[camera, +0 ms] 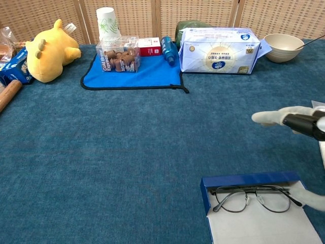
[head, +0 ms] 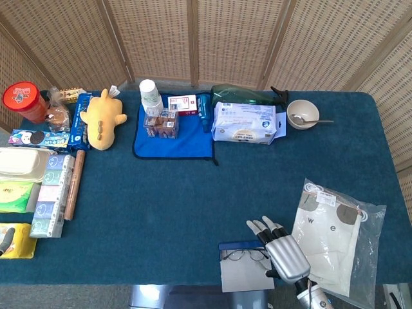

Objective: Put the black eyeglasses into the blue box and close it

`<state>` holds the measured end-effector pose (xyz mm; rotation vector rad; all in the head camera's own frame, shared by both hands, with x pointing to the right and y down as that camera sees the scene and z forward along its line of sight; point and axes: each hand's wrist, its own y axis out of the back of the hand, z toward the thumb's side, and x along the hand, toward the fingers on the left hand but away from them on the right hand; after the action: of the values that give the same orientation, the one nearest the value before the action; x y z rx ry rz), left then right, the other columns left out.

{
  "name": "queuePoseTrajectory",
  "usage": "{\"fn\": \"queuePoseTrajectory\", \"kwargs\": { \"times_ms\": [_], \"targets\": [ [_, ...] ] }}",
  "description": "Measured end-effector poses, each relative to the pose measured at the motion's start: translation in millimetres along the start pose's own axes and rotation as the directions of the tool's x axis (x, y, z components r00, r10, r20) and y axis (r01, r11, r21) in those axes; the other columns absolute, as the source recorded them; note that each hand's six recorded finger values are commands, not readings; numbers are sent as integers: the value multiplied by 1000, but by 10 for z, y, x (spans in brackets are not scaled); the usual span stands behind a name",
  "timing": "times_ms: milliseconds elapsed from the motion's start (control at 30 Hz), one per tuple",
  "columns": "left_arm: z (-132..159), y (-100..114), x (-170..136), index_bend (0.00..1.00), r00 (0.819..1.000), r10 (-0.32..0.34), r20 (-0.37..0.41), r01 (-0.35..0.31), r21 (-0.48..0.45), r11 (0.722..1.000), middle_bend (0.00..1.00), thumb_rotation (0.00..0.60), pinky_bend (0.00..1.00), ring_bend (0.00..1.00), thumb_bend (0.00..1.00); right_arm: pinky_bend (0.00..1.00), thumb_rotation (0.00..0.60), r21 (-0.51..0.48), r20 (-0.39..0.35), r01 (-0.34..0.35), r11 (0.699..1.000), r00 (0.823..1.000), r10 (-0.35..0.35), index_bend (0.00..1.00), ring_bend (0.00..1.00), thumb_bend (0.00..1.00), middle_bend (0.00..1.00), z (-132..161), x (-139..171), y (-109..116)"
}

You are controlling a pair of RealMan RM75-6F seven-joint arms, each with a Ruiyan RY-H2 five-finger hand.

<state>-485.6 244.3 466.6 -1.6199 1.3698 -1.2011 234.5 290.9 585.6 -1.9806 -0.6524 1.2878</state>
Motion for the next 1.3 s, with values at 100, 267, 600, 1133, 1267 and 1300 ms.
{"fn": "queuePoseTrajectory", "kwargs": {
  "times_ms": [100,267,600,1133,1267,1300],
  "targets": [
    [-39,-1,36,43,1000,-3,3,3,-2,1000,1,532,0,0,318,204,421,5,-1,20,1000,1000,-20,0,31,272,117,-6,87,-90],
    [-96,20,50,42,1000,1,9,-1,-3,1000,1,528,0,0,318,196,447,35,-10,57,998,998,-57,0,24,240,115,-35,228,-260],
    [-207,83,31,38,1000,28,1,-27,-10,1000,1,530,0,0,318,179,502,67,-59,112,992,992,-108,0,12,131,99,-52,438,-451],
    [-253,191,-57,36,997,79,18,-79,-18,997,1,529,0,0,318,162,523,65,-93,184,981,980,-177,0,0,120,68,-41,657,-689],
    [-257,227,-102,37,995,94,20,-93,-20,995,1,533,0,0,318,159,534,66,-101,196,978,977,-189,0,0,120,56,-53,680,-751],
    [-259,232,-112,37,995,95,21,-94,-20,995,1,533,0,0,318,160,534,64,-101,198,978,976,-191,0,0,120,54,-58,684,-764]
  ]
}}
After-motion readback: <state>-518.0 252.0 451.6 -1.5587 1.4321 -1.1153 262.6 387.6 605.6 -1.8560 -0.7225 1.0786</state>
